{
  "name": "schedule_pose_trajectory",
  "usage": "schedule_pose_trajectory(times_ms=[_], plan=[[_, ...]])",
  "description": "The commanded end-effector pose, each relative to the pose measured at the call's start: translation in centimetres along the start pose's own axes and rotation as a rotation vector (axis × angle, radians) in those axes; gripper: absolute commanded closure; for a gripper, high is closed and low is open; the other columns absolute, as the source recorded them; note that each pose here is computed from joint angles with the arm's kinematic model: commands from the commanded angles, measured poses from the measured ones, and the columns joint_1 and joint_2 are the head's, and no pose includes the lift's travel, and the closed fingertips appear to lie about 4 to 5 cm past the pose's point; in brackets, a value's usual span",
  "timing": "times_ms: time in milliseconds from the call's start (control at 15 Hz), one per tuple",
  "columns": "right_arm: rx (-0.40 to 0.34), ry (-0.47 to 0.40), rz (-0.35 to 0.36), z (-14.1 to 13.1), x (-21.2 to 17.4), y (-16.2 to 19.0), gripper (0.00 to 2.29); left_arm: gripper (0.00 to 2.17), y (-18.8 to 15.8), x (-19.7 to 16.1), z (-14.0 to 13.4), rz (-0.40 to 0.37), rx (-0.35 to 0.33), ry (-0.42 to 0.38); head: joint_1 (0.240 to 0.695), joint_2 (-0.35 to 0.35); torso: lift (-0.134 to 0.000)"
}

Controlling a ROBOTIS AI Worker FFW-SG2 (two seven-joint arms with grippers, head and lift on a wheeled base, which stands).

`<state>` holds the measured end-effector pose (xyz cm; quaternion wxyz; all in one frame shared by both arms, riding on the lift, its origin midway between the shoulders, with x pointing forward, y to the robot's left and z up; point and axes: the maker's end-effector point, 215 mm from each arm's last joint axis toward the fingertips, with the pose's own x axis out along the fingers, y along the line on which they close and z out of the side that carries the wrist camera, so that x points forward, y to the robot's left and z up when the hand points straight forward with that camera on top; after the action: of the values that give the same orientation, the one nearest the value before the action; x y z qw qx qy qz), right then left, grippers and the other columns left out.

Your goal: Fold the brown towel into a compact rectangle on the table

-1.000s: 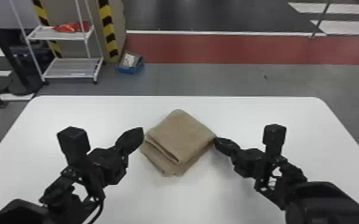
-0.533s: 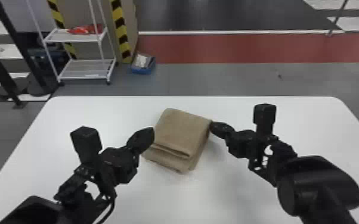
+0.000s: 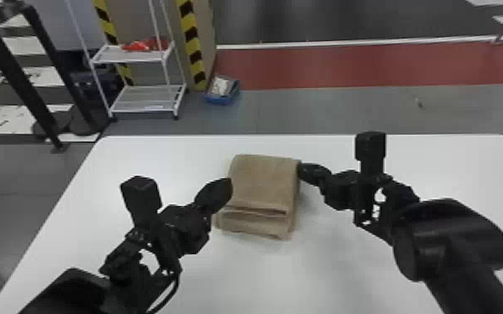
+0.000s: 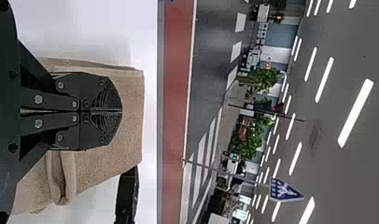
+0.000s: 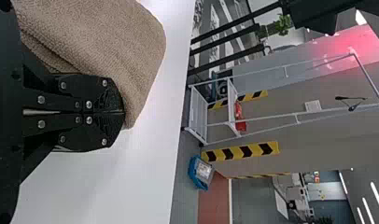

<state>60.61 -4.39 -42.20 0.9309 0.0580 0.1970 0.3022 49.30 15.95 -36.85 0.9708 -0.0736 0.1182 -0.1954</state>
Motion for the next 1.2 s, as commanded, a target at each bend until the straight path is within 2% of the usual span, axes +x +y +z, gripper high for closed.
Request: schedule_pose_trajectory(times_ms=[0,67,133,333,400,600,800,1133], plan=[[-0.001,0.014,0.021,-0.2,0.2,0.5,2.24,2.06,-0.3,0.1,0.1,-0.006,-0.003,-0.002,0.695,0.114,-0.125],[0.001,0.015,0.024,-0.3,0.1,0.4,2.24,2.06,-0.3,0.1,0.1,-0.006,-0.003,-0.002,0.695,0.116,-0.125],[0.014,0.027,0.023,-1.5,-0.3,0.3,2.23,2.06,-0.2,0.1,0.1,-0.004,-0.003,-0.003,0.695,0.117,-0.125],[0.069,-0.024,0.042,-2.4,-3.8,-0.7,1.93,2.06,0.2,-0.1,0.7,-0.002,0.004,-0.014,0.695,0.116,-0.125],[0.092,-0.048,0.022,-2.5,-5.7,-2.1,1.68,2.06,0.4,-0.2,1.0,0.003,0.003,-0.025,0.695,0.114,-0.125],[0.145,-0.084,-0.016,-3.5,-11.3,-6.1,1.67,2.06,0.5,0.0,1.3,0.005,0.001,-0.033,0.695,0.070,-0.125],[0.131,-0.149,-0.090,-2.5,-17.3,-8.8,1.67,2.06,0.6,0.0,1.8,0.011,0.003,-0.050,0.695,0.011,-0.125],[0.090,-0.205,-0.182,-2.4,-24.5,-11.3,1.67,2.06,1.2,-0.3,1.9,0.038,0.013,-0.066,0.695,-0.093,-0.125]])
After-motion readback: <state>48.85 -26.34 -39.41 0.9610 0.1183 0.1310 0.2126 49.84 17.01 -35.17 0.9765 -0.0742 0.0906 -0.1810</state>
